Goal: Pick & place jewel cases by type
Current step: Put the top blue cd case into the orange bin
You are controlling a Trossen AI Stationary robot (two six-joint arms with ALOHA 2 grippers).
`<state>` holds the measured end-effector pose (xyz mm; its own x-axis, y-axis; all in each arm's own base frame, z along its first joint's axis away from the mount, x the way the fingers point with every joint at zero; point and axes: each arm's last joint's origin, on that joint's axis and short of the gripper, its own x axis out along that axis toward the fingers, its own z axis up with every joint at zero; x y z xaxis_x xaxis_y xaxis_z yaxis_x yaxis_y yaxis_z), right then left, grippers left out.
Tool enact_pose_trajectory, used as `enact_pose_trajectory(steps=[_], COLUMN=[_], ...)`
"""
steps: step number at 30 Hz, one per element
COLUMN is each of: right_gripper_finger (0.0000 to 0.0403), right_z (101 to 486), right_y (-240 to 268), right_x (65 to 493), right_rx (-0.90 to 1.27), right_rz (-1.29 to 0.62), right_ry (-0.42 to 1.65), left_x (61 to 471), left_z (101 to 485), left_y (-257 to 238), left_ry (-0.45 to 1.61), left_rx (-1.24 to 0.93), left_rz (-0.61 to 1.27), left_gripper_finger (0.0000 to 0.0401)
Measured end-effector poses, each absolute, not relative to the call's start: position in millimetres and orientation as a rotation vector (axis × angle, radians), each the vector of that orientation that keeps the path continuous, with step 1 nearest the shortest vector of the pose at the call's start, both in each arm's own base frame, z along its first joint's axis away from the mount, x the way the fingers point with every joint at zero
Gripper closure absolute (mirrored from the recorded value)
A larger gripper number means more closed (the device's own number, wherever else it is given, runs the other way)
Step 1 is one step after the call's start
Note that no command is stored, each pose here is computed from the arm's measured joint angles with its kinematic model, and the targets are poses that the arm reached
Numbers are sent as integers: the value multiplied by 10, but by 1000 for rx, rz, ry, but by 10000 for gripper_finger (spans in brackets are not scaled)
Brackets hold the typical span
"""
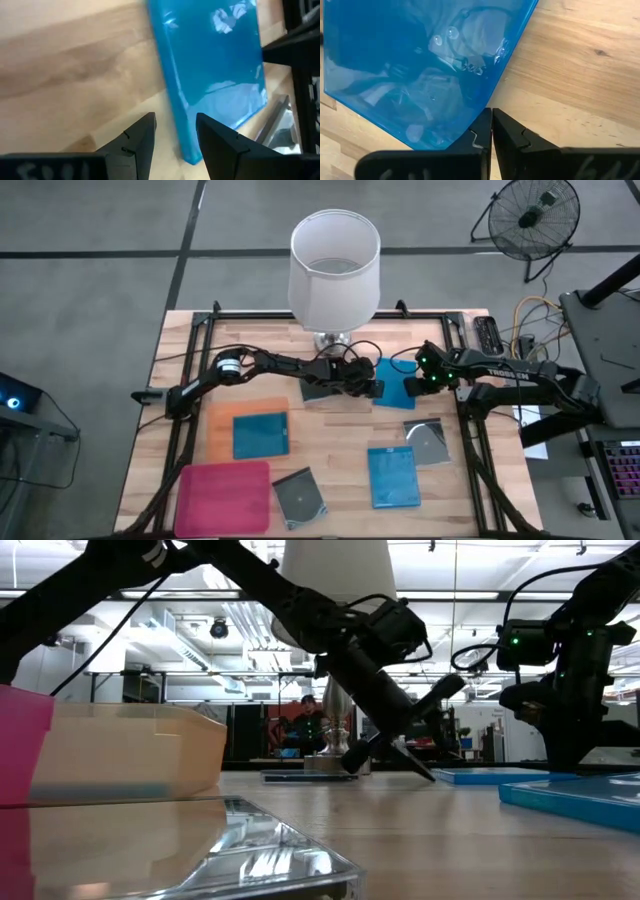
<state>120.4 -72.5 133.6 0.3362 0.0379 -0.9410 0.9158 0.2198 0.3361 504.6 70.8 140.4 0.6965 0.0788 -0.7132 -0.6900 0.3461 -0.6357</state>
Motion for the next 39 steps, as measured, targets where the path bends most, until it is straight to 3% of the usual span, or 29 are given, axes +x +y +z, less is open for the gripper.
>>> enact_pose_trajectory(steps=[24,34,39], right_gripper_finger=[394,394,394], right_z=[1349,1360,1365], right_y=[-747,-764,-773], right_x=[1237,1262,1275], right_rx=[1180,1182,1176], right_rz=[-785,-780,-774], right_ry=[1010,974,958], left_x=[4589,4011,3684], left_z=[1456,1485,1508], left_y=[662,623,609], left_ry=[880,987,946], left_rx=[-1002,-945,-989], left_rz=[634,832,901], left_gripper_finger=[270,270,270])
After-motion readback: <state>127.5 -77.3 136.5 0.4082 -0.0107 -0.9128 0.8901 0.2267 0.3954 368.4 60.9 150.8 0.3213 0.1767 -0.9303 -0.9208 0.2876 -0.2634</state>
